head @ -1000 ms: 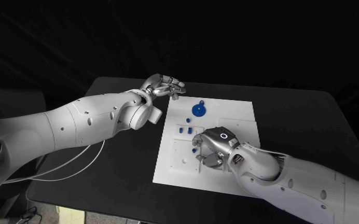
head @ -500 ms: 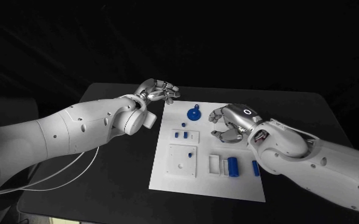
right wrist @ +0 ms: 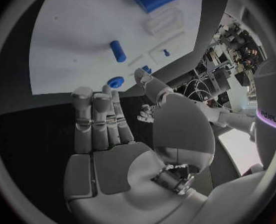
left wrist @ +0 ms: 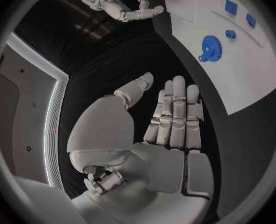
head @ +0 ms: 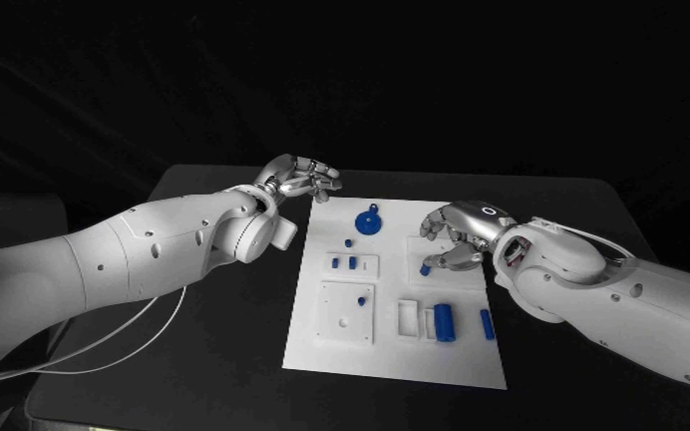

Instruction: Assemble the parts on the task board

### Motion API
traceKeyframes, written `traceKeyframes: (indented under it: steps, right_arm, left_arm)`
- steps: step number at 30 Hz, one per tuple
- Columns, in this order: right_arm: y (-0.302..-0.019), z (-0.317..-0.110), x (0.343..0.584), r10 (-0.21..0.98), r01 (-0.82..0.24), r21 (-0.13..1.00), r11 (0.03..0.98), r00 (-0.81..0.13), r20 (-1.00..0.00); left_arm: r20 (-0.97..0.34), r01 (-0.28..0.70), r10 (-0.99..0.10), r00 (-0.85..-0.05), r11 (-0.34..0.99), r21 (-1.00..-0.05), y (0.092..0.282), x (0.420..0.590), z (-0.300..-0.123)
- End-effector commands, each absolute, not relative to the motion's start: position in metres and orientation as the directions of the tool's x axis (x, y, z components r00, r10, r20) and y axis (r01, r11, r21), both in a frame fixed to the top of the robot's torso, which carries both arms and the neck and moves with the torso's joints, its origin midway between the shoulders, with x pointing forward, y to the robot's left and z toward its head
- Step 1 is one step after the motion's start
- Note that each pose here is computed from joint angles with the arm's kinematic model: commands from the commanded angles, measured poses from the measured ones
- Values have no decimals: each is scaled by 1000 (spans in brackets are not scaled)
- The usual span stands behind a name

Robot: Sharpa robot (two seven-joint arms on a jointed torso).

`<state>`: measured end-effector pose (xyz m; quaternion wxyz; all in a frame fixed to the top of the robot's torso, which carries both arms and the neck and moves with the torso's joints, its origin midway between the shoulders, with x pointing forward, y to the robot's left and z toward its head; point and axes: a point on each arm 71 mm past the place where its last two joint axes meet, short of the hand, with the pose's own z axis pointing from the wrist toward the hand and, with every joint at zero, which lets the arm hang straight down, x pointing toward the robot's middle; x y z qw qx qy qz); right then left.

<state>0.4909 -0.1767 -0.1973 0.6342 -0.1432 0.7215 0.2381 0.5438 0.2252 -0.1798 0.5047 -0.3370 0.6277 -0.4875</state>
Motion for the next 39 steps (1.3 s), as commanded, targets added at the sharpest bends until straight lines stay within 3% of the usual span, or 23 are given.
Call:
traceKeyframes:
  steps: [1, 19, 39]
  right_arm:
    - [-177, -206, 490, -5, -520, 93, 849, -184, -983]
    - [-168, -224, 485, -39, -543, 74, 836, -193, -980]
    - [-163, -228, 484, -54, -544, 44, 838, -162, -985]
  left_arm:
    - [-296, 75, -916, -272, 286, -955, 224, 544, -179]
    - [-296, 75, -916, -271, 287, -955, 225, 544, -179]
    - [-296, 74, -916, -272, 287, -955, 225, 544, -179]
